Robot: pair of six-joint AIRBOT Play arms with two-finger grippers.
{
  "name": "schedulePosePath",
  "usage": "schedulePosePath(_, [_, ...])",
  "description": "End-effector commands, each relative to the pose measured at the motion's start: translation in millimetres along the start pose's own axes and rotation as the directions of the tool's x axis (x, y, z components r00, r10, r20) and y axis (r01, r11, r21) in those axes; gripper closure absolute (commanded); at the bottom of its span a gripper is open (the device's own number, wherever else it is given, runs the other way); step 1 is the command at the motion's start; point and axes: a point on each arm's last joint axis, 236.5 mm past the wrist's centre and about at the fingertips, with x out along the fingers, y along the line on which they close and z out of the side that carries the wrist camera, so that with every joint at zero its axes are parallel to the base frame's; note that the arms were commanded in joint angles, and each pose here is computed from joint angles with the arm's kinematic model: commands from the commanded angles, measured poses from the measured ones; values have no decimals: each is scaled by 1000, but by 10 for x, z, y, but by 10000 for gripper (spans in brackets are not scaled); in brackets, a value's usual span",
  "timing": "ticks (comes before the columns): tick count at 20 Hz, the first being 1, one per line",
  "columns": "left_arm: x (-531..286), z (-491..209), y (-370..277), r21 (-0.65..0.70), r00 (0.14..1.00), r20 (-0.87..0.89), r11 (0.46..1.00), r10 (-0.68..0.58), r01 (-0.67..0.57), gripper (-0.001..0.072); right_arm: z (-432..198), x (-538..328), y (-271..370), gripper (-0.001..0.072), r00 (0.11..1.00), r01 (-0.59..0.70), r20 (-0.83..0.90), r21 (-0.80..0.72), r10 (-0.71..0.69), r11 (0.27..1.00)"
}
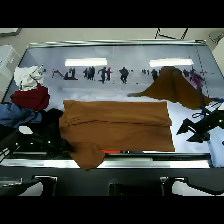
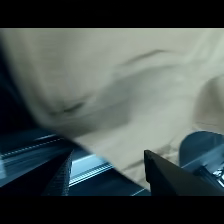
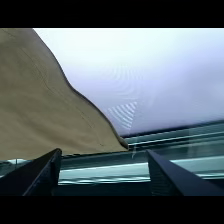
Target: Fold the clothes and pants, and hang the long-sleeved shirts on hangers.
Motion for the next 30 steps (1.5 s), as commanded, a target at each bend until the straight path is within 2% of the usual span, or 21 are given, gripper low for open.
schedulePosePath(1, [157,36,-125,1,999,27,1000,-20,20,221,-27,17,-10,86,1000,1,-7,-9,-1,1000])
schedulePosePath(3, [210,-22,-169,-1,1000,2,1000,-12,12,342,-29,17,-22,86,1000,6,-8,-18,-6,1000])
schedulePosePath(4, [231,-50,-185,3,1000,-8,1000,-7,7,370,-29,17,-37,86,1000,12,-8,-21,-12,1000])
schedulePosePath(5, [241,-61,-191,9,1000,-12,1000,-5,5,538,-29,18,-69,86,1000,26,-7,-23,-26,999])
schedulePosePath(6, [242,-63,-193,10,1000,-13,1000,-4,5,643,-38,34,-126,91,999,47,-11,-28,-48,999])
schedulePosePath(7, [238,-63,-196,16,1000,-12,1000,-5,5,682,-93,91,-196,108,997,70,-33,-25,-71,997])
schedulePosePath(10, [232,-54,-200,29,1000,-10,1000,-5,5,682,-296,424,-200,103,994,35,-101,-53,-40,998])
schedulePosePath(13, [232,-52,-200,36,1000,-9,999,-5,5,682,-311,654,-135,107,996,-16,-86,-84,9,996])
schedulePosePath(19, [210,-28,-187,24,1000,0,1000,-10,10,682,-324,819,65,179,990,-117,-86,-61,112,991])
schedulePosePath(20, [204,-25,-184,21,1000,1,1000,-12,12,682,-362,851,93,218,987,-133,-101,-53,127,990])
schedulePosePath(21, [198,-31,-185,19,1000,-2,1000,-14,14,682,-419,875,117,356,983,-148,-121,-50,141,988])
schedulePosePath(22, [183,-27,-189,18,1000,-1,1000,-18,18,682,-474,872,141,441,978,-164,-143,-74,152,984])
schedulePosePath(23, [157,-11,-197,24,1000,6,1000,-20,20,682,-524,851,154,654,974,-172,-163,-93,156,981])
schedulePosePath(27, [-202,236,-339,93,996,80,996,-26,18,683,-386,593,281,669,978,-196,-100,-139,183,971])
schedulePosePath(30, [-619,585,-592,153,983,181,988,-30,2,683,-66,264,573,670,963,-269,12,-88,271,959])
